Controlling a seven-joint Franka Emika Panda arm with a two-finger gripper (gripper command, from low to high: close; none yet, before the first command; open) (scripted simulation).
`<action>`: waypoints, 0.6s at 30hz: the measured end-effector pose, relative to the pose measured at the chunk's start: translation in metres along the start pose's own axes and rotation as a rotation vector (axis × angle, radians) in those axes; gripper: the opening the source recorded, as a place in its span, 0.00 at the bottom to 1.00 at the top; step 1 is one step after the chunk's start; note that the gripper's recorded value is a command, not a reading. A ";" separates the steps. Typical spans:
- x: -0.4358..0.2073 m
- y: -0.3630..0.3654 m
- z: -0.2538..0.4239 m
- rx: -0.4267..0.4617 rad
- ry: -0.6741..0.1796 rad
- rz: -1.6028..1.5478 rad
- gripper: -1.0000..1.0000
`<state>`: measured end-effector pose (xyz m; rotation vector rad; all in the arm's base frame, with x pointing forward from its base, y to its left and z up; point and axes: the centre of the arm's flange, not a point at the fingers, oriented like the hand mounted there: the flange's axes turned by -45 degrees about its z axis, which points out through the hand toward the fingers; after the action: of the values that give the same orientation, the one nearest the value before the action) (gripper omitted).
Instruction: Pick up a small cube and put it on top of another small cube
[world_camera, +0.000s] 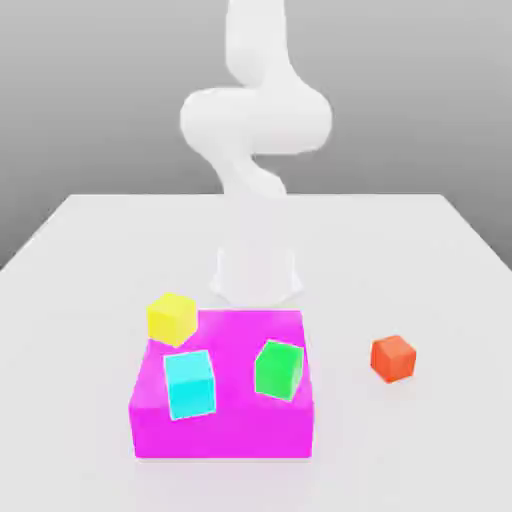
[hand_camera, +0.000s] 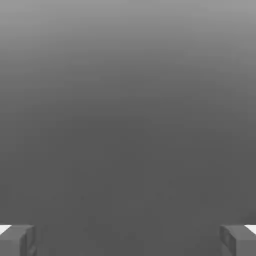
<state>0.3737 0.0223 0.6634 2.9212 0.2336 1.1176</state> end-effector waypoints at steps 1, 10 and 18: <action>-0.005 -0.011 0.023 0.024 -0.028 -0.068 0.50; -0.097 -0.118 0.178 0.243 -0.230 -0.658 0.50; -0.233 -0.202 0.254 0.463 -0.363 -1.198 0.50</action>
<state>0.3432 0.2011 0.3075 2.3402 2.0316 0.3297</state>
